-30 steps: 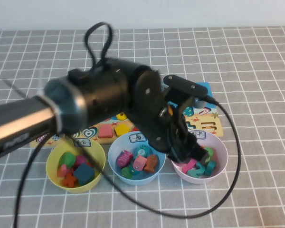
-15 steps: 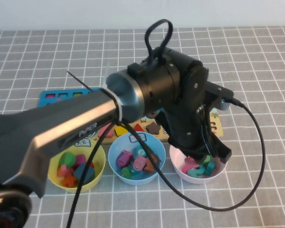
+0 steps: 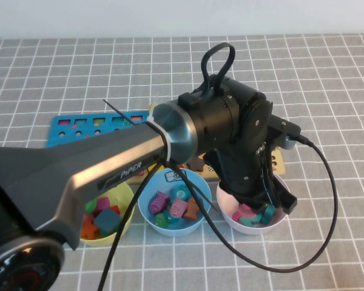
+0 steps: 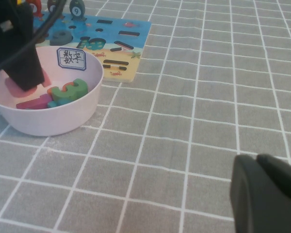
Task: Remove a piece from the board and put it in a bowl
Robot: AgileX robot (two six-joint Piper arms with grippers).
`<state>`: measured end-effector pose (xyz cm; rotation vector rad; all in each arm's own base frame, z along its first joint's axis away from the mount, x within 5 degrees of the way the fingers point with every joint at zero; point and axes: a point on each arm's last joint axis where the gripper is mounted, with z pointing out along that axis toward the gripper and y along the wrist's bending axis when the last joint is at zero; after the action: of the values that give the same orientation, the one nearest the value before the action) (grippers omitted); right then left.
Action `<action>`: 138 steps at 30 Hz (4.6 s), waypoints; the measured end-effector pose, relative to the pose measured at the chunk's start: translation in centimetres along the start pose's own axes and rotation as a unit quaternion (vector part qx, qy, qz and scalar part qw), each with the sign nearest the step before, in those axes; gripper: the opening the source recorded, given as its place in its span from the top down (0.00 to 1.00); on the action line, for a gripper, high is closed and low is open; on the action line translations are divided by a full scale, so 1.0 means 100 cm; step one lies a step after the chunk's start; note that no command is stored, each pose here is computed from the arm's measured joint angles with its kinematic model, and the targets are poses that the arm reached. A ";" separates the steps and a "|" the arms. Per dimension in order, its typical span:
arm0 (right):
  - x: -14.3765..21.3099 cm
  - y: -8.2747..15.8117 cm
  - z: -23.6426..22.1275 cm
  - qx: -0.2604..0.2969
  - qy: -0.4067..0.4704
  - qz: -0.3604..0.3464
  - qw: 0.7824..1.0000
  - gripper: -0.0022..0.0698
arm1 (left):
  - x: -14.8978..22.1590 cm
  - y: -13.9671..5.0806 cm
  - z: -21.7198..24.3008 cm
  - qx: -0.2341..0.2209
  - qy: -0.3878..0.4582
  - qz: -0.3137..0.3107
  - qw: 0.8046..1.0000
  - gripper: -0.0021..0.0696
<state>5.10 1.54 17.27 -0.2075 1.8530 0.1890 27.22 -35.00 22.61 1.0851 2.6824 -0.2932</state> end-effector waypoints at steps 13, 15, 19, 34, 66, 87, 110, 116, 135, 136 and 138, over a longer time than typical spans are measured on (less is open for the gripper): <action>0.000 0.000 0.000 0.000 0.000 0.000 1.000 1.00 | -0.002 0.002 0.016 -0.005 -0.001 0.007 1.000 0.63; 0.000 0.000 0.000 0.000 0.000 0.000 1.000 1.00 | -0.002 0.002 0.016 -0.005 -0.002 0.007 1.000 0.56; 0.000 0.000 0.000 0.000 0.000 0.000 1.000 1.00 | -0.003 0.002 0.016 -0.005 -0.004 0.007 1.000 0.47; 0.000 0.000 0.000 0.000 0.000 0.000 1.000 1.00 | 0.006 0.009 -0.081 -0.040 -0.113 0.033 0.992 0.85; 0.000 0.000 0.000 0.000 0.000 0.000 1.000 1.00 | 0.216 0.042 -0.163 -0.045 -0.373 0.023 0.926 0.97; 0.000 0.000 0.000 0.000 0.000 0.000 1.000 1.00 | 0.300 0.085 -0.156 -0.158 -0.629 -0.044 0.760 0.98; 0.000 0.000 0.000 0.000 0.000 0.000 1.000 1.00 | 0.384 0.095 -0.104 -0.312 -0.603 -0.165 0.716 0.98; 0.000 0.000 0.000 0.000 0.000 0.000 1.000 1.00 | 0.390 0.095 -0.082 -0.289 -0.506 -0.196 0.789 0.98; 0.000 0.000 0.000 0.000 0.000 0.000 1.000 1.00 | 0.396 0.095 -0.072 -0.280 -0.455 -0.208 0.820 0.98; 0.000 0.000 0.000 0.000 0.000 0.000 1.000 1.00 | 0.396 0.095 -0.072 -0.280 -0.455 -0.208 0.820 0.98; 0.000 0.000 0.000 0.000 0.000 0.000 1.000 1.00 | 0.396 0.095 -0.072 -0.280 -0.455 -0.208 0.820 0.98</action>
<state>5.10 1.54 17.27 -0.2075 1.8530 0.1890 5.25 -0.43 17.22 0.0825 1.8647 -0.0433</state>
